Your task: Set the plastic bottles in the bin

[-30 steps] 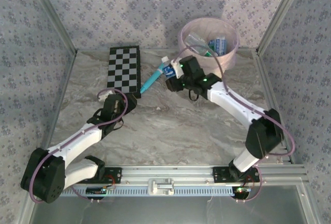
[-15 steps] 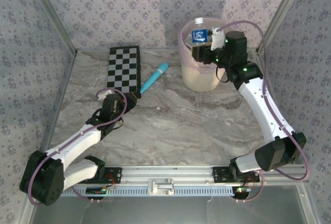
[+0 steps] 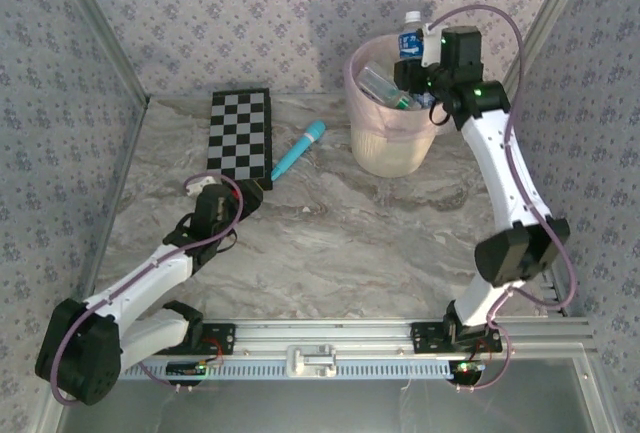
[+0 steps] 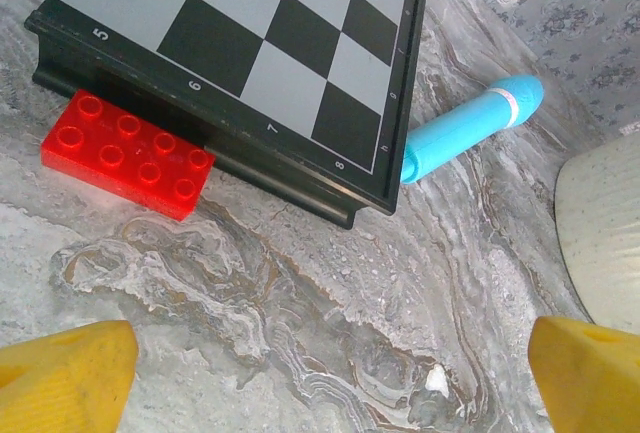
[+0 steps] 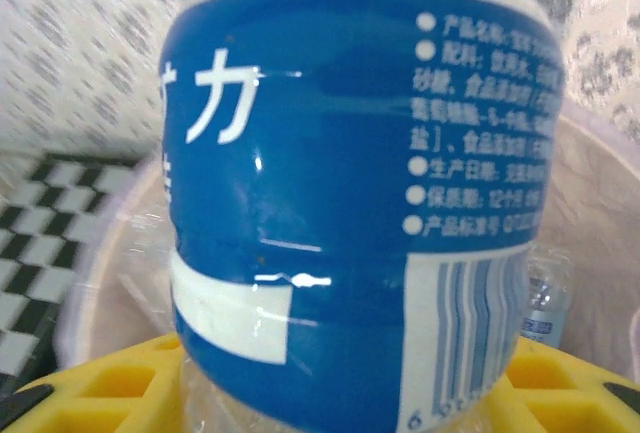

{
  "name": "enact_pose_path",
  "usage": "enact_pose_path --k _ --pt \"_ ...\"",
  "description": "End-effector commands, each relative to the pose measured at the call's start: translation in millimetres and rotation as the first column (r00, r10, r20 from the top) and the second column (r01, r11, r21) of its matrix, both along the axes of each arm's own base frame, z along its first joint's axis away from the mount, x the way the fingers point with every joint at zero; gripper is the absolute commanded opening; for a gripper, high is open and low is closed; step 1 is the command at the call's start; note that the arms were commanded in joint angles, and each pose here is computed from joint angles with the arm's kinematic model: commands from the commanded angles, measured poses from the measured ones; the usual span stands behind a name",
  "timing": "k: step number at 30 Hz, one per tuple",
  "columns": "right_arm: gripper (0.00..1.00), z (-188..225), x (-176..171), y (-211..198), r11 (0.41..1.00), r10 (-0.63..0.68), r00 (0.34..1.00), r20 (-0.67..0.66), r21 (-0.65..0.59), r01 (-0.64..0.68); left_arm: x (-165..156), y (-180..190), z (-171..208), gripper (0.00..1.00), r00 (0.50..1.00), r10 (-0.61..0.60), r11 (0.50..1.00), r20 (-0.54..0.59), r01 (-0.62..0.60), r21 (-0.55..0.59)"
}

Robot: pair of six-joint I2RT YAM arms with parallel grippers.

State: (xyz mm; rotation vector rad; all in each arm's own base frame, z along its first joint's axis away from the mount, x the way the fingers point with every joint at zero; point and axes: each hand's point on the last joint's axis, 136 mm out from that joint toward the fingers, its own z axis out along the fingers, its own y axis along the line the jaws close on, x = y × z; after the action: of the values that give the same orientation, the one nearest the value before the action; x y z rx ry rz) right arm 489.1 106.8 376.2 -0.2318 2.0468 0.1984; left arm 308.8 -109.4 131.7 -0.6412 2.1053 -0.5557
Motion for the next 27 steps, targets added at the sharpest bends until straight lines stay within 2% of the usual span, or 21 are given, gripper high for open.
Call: enact_pose_path --k 1,6,9,12,17,20,27 --pt "0.35 -26 3 -19 0.99 -0.019 0.992 -0.128 -0.138 0.001 -1 6 4 1.0 1.0 0.017 1.0 0.012 -0.017 0.009" --pt "0.36 -47 17 -19 0.98 -0.002 0.975 -0.222 -0.193 -0.042 -2 8 4 1.0 1.0 0.025 1.0 0.015 -0.026 0.009" --pt "0.4 -54 22 -16 0.977 0.012 0.97 -0.242 -0.204 -0.063 -3 9 4 1.0 0.999 0.029 1.0 0.013 -0.029 0.013" --pt "0.5 -54 24 -14 0.978 0.019 0.97 -0.241 -0.199 -0.068 -3 10 6 1.0 0.999 0.03 0.999 0.018 -0.03 0.014" --pt "0.75 -37 22 -13 0.982 0.019 0.98 -0.196 -0.18 -0.055 -3 10 6 1.0 0.999 0.032 0.999 0.019 -0.032 0.015" --pt "0.84 -23 21 -15 0.984 0.009 0.988 -0.153 -0.174 -0.036 -2 10 7 1.0 0.999 0.034 0.999 0.022 -0.034 0.014" --pt "0.85 -3 18 -17 0.989 -0.007 0.997 -0.07 -0.151 -0.003 0 8 9 1.0 0.999 0.028 0.999 0.023 -0.029 0.014"
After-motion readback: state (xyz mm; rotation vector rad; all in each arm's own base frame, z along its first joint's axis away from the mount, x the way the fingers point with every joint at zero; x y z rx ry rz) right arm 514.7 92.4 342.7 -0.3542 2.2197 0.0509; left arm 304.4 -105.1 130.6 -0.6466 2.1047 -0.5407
